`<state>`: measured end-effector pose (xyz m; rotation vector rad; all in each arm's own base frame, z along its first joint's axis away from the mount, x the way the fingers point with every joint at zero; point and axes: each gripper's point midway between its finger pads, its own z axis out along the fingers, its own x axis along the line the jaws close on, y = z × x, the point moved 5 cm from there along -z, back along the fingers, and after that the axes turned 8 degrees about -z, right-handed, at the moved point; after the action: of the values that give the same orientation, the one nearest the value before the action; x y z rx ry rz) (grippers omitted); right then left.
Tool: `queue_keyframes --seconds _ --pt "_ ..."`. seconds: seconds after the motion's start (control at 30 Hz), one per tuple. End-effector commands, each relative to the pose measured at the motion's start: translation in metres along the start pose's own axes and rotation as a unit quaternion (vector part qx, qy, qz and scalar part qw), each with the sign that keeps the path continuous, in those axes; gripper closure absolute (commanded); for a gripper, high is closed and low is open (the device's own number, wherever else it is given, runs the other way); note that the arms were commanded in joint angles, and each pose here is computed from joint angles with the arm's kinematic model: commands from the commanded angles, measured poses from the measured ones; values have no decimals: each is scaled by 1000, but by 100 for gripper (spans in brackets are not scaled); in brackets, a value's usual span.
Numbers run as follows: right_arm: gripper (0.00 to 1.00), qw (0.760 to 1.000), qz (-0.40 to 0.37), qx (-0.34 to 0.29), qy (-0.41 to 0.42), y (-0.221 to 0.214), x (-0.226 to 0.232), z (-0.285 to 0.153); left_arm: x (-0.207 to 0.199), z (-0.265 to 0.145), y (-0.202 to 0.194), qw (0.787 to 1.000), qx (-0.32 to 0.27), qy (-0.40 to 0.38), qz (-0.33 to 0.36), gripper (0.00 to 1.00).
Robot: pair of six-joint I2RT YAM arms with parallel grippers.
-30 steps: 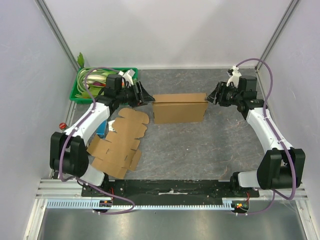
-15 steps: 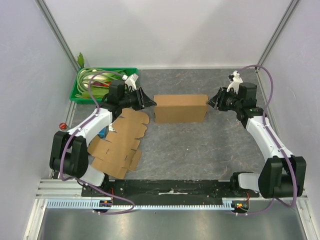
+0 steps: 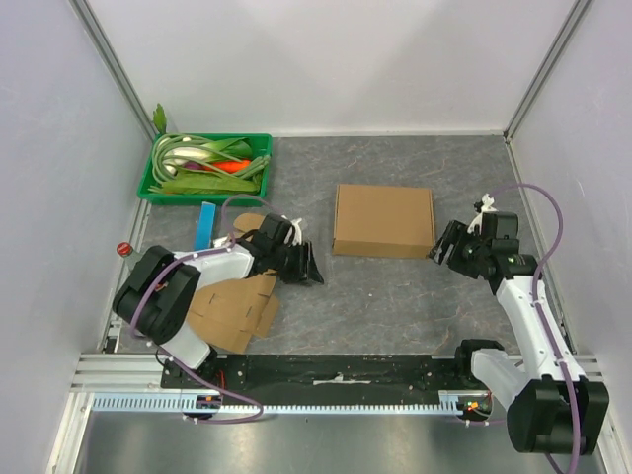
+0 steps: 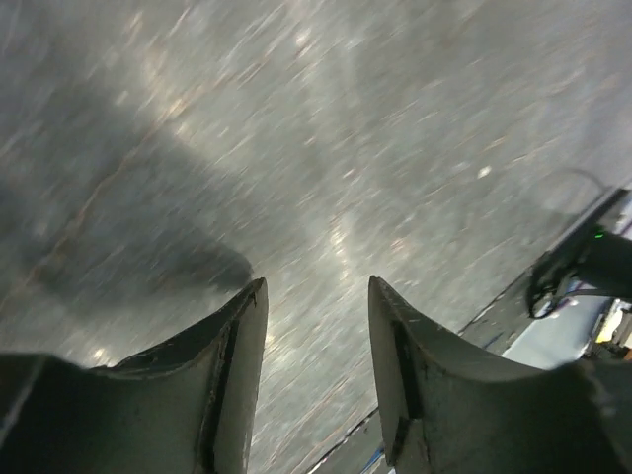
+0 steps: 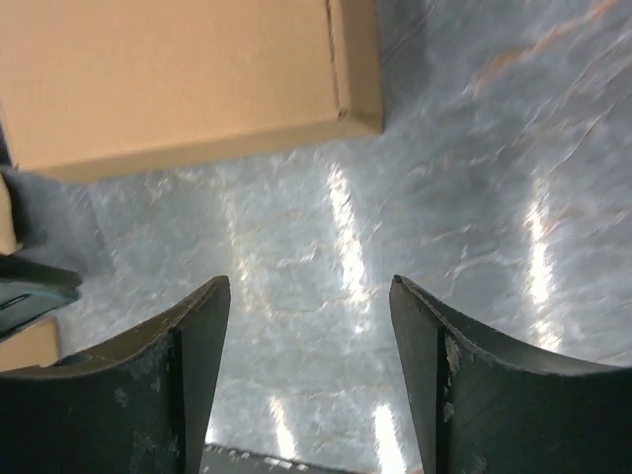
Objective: Fold the paper box
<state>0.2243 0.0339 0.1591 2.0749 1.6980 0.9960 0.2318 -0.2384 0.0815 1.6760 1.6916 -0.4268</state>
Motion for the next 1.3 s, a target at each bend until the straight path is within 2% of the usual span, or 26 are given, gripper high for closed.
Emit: queue_keyframes --seconds 0.0,0.03,0.07,0.1,0.13,0.17,0.2,0.23,0.3,0.33,0.37,0.43,0.47,0.53,0.57,0.63,0.73,0.83,0.9,0.93,0.97,1.03,1.07,1.17,1.23,1.27 --pt "24 997 37 2 70 -7 25 -24 -11 -19 8 999 -33 6 9 46" --pt "22 996 28 -8 88 -3 30 -26 -24 -32 15 998 -51 -10 23 45" --pt "16 994 5 -11 108 -1 39 -26 -34 -39 18 997 -61 -25 32 44" --pt "2 996 -46 -30 74 12 44 -19 -40 -45 19 996 -69 -35 39 42" --pt "2 990 -128 -34 54 14 54 -14 -51 -59 24 993 -90 -49 53 41" --pt "2 972 -224 -29 57 3 84 -9 -54 -66 27 992 -102 -49 59 41" --pt "2 963 -266 -40 6 12 91 10 -58 -75 30 990 -115 -54 61 41" --pt "2 952 -305 -30 -9 11 99 19 -63 -85 35 987 -134 -62 63 42" --pt "2 910 -413 6 -35 3 123 42 -80 -123 45 973 -203 -88 70 43" --pt "2 888 -451 -5 -96 10 120 46 -84 -137 47 967 -226 -89 81 43" --pt "2 858 -504 5 -99 6 127 51 -92 -163 45 953 -264 -96 111 43" --pt "2 819 -557 20 -138 8 131 66 -89 -187 46 941 -307 -67 122 43" --pt "3 779 -614 18 -127 3 140 68 -91 -204 43 929 -334 -68 145 43" --pt "3 755 -644 0 -122 -3 148 82 -86 -217 40 919 -359 -52 156 42" --pt "3 736 -665 12 -126 -6 146 92 -88 -227 37 911 -374 -57 162 41" --pt "5 719 -671 -6 -181 7 143 98 -85 -231 33 907 -381 -54 169 42" --pt "10 684 -700 -3 -205 11 136 120 -82 -233 26 905 -383 -53 180 42" --pt "15 649 -736 43 -189 1 117 141 -82 -230 16 905 -373 -58 193 42" --pt "19 643 -743 58 -173 1 101 146 -82 -229 12 905 -369 -58 202 42" --pt "20 621 -764 64 -164 7 93 148 -83 -228 9 905 -365 -62 209 42" --pt "21 616 -769 56 -164 12 89 148 -83 -226 7 906 -361 -60 212 43" --pt "21 626 -762 45 -159 30 77 158 -83 -218 3 909 -350 -60 218 44" --pt "26 622 -766 48 -152 35 75 165 -85 -216 2 909 -346 -64 222 44" --pt "28 607 -779 22 -155 58 71 186 -89 -207 -3 912 -327 -72 235 44" --pt "30 615 -772 24 -158 73 64 200 -88 -204 -4 914 -320 -64 243 44" --pt "30 611 -775 20 -160 83 67 212 -87 -204 -4 914 -318 -58 244 44"
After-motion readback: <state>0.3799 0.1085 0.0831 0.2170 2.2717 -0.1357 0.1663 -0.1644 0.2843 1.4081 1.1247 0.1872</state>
